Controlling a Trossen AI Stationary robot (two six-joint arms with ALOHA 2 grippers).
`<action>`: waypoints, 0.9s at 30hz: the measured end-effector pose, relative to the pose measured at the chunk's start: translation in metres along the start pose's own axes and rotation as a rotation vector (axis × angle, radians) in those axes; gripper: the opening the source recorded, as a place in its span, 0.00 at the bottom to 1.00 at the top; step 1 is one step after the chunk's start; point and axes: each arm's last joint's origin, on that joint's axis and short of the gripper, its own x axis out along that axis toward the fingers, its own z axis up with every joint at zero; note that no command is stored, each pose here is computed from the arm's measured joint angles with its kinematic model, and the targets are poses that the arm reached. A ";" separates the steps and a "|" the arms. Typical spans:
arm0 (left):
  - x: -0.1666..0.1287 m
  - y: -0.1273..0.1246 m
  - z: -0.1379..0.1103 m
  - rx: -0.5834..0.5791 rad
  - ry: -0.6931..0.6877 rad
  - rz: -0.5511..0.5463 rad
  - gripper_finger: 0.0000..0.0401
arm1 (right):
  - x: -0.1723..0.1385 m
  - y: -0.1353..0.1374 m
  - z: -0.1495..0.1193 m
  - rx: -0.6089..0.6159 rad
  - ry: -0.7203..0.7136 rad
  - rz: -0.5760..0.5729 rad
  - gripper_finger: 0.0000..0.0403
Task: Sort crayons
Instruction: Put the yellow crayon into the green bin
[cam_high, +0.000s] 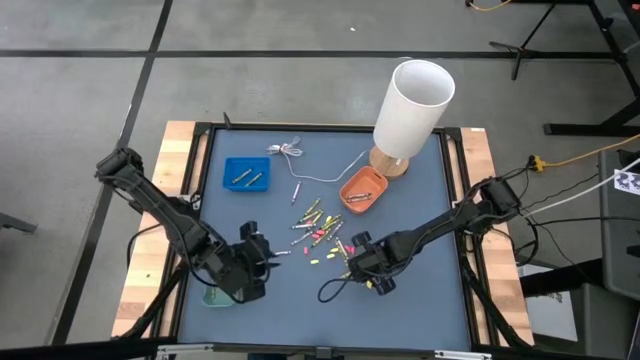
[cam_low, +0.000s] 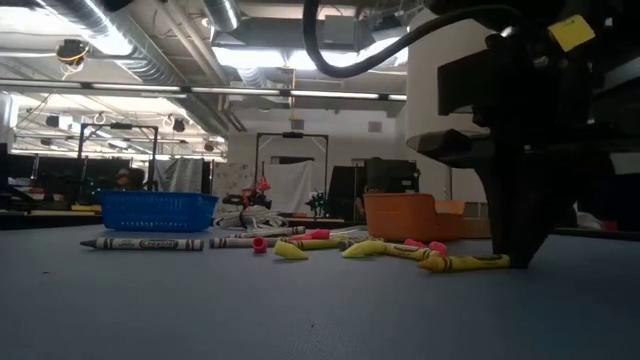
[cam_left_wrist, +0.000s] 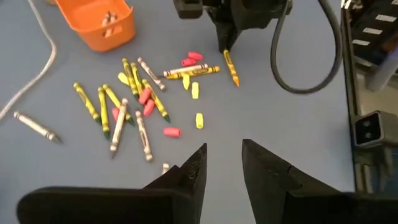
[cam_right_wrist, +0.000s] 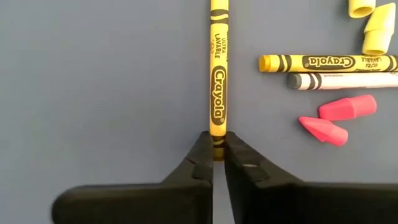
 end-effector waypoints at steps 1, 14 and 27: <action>0.003 -0.001 0.000 0.014 -0.005 0.003 0.21 | -0.001 0.000 0.002 -0.001 -0.002 0.000 0.05; 0.044 -0.011 0.001 0.141 -0.024 0.028 0.21 | -0.040 -0.013 0.048 -0.035 -0.166 -0.287 0.04; 0.054 0.000 0.014 0.076 -0.054 0.054 0.21 | -0.065 -0.027 0.079 -0.096 -0.373 -0.538 0.04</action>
